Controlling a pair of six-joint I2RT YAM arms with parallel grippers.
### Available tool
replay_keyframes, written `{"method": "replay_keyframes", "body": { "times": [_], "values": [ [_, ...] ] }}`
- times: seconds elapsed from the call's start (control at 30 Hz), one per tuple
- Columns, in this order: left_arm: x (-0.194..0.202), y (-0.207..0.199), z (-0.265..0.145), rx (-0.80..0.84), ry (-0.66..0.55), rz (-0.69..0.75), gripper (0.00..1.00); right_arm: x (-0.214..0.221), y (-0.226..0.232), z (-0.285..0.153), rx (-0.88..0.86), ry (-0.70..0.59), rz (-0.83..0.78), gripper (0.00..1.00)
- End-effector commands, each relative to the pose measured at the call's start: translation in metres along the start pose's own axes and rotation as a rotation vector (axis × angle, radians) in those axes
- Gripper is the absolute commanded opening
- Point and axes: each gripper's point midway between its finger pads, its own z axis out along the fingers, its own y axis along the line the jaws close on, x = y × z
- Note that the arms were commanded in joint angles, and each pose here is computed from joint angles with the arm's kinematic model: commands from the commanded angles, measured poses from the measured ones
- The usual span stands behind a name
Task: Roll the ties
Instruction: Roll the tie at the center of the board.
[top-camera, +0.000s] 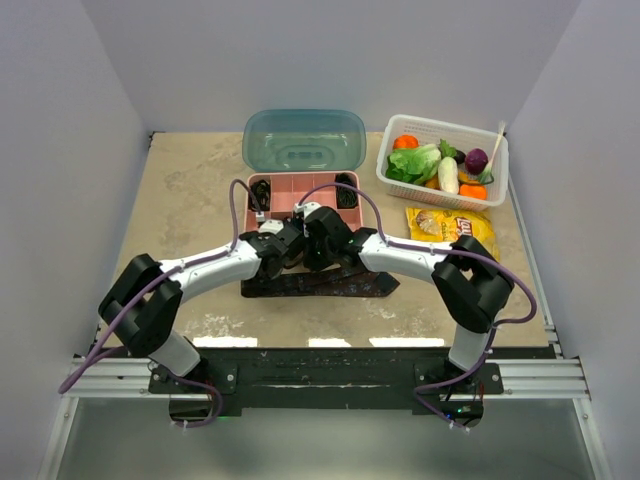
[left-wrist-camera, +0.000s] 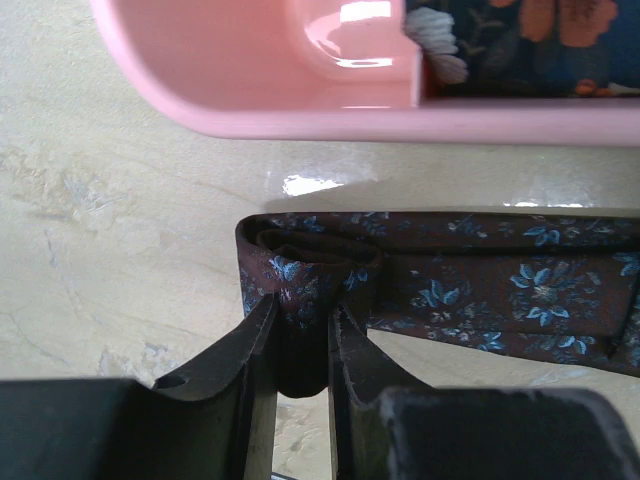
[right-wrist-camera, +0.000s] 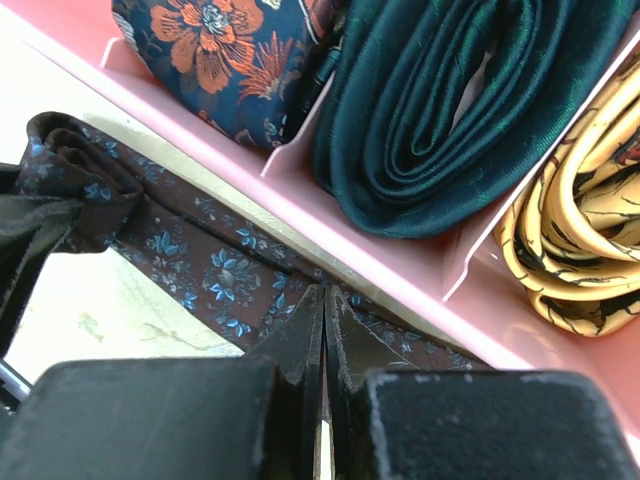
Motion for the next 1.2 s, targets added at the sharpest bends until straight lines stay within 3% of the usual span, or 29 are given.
{"method": "replay_keyframes", "body": {
  "times": [0.0,0.33,0.53,0.63,1.17],
  "values": [
    [-0.008,-0.028,-0.001,0.077,-0.024,-0.063,0.0,-0.02,0.001,-0.016,-0.004,-0.065,0.0,0.0],
    [-0.006,-0.052,-0.001,0.211,-0.027,-0.096,0.13,-0.016,0.0,-0.015,-0.002,-0.057,-0.001,0.0],
    [-0.012,-0.063,-0.014,0.315,-0.058,-0.132,0.48,-0.017,0.0,-0.016,-0.005,-0.059,-0.001,0.0],
    [-0.017,-0.065,-0.022,0.349,-0.072,-0.144,0.55,-0.018,0.001,-0.017,-0.009,-0.061,-0.002,0.0],
    [-0.042,-0.052,-0.061,0.446,-0.179,-0.235,0.72,-0.032,0.015,-0.029,-0.076,-0.103,-0.012,0.0]
  ]
}}
